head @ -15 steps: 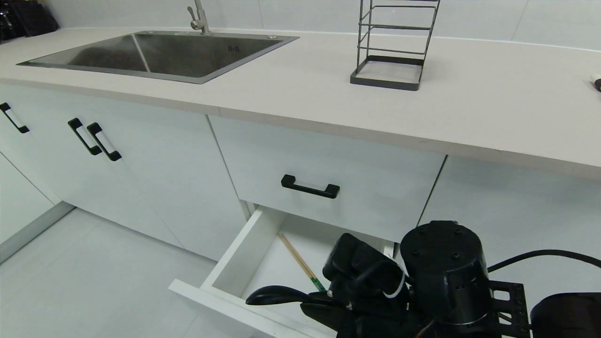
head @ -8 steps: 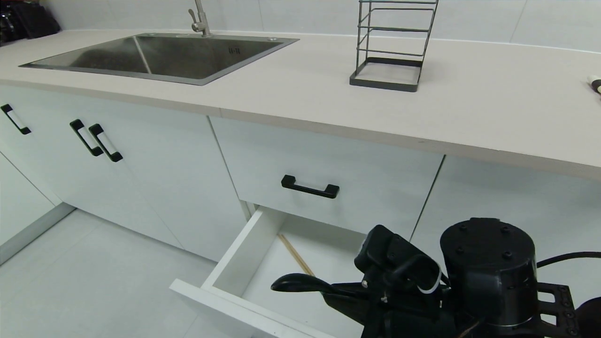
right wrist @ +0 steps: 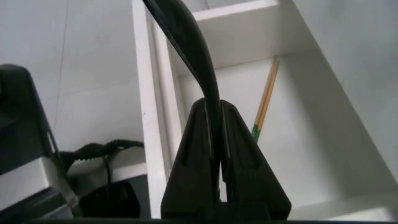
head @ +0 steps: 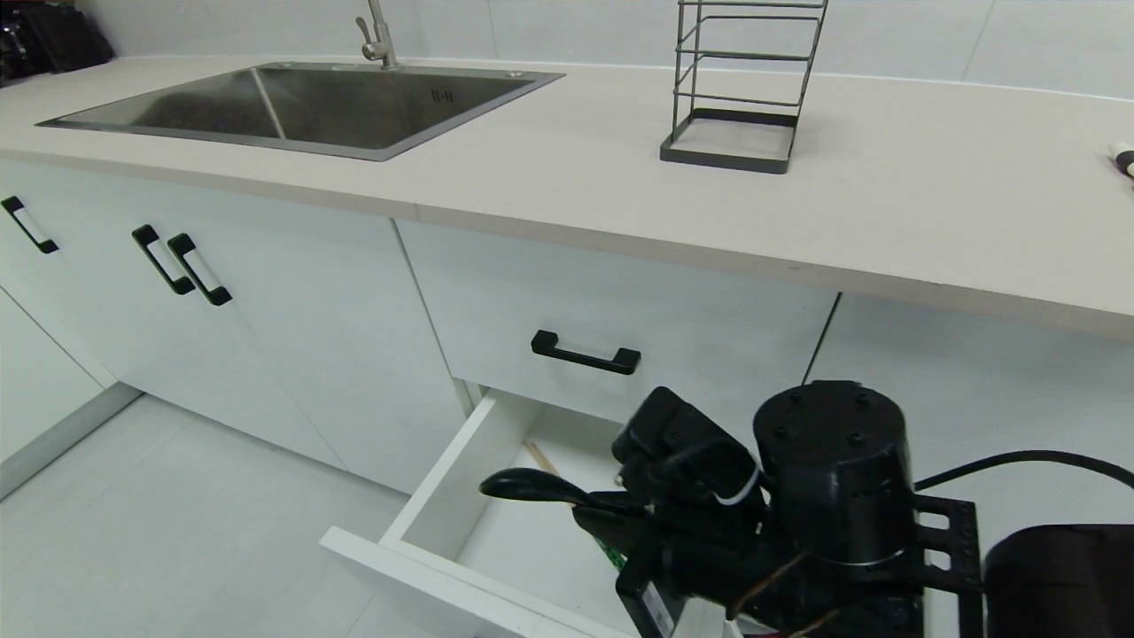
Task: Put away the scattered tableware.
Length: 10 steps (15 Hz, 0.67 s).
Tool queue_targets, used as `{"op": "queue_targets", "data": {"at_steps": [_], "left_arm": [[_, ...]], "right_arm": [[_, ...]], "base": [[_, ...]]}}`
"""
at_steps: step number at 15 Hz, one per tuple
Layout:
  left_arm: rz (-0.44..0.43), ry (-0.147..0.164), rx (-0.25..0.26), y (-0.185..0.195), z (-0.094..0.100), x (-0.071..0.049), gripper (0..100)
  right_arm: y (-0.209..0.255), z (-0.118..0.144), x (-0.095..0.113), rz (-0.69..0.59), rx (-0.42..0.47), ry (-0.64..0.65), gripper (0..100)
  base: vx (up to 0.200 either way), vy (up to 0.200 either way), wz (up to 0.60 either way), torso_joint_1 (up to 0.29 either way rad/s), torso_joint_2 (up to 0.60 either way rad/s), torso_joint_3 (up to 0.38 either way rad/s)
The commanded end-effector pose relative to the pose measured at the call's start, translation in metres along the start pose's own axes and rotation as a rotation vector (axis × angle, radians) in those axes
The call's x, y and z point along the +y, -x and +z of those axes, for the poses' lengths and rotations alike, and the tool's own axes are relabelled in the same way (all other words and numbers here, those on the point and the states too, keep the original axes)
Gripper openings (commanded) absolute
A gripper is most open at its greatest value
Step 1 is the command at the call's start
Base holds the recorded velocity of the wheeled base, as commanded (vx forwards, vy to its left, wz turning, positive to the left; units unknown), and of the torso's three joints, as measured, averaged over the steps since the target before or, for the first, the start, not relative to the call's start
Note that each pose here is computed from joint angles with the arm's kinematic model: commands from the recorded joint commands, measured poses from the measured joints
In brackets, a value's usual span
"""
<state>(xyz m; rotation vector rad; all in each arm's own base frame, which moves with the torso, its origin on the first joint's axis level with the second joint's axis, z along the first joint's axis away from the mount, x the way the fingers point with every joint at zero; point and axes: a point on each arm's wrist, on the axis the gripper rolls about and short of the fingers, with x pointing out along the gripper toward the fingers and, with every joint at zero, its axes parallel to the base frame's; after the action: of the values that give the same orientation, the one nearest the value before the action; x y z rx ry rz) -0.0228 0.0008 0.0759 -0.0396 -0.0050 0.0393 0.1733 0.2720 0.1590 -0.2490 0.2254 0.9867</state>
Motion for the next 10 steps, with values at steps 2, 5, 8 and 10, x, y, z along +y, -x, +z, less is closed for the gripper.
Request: {"op": "queue_targets", "data": {"at_steps": [2,5,8,10], "left_arm": [[0.001,0.000,0.000,0.000,0.000,0.000,100],[-0.001,0.000,0.000,0.000,0.000,0.000,100],[0.001,0.000,0.000,0.000,0.000,0.000,100],[-0.001,0.000,0.000,0.000,0.000,0.000,100]], "right_arm": [[-0.052,-0.003,0.006,-0.017,0.016,0.004,0],[-0.080,-0.004,0.006,-0.071,0.018,0.004,0],[-0.096,-0.010,0.007,-0.097,0.048,0.007,0],[-0.105,-0.016,0.005,-0.136,0.076,0.007,0]], "base": [[0.000,0.000,0.00,0.000,0.00,0.000],[0.000,0.000,0.00,0.000,0.00,0.000],[0.000,0.000,0.00,0.000,0.00,0.000],[0.000,0.000,0.00,0.000,0.00,0.000]]}}
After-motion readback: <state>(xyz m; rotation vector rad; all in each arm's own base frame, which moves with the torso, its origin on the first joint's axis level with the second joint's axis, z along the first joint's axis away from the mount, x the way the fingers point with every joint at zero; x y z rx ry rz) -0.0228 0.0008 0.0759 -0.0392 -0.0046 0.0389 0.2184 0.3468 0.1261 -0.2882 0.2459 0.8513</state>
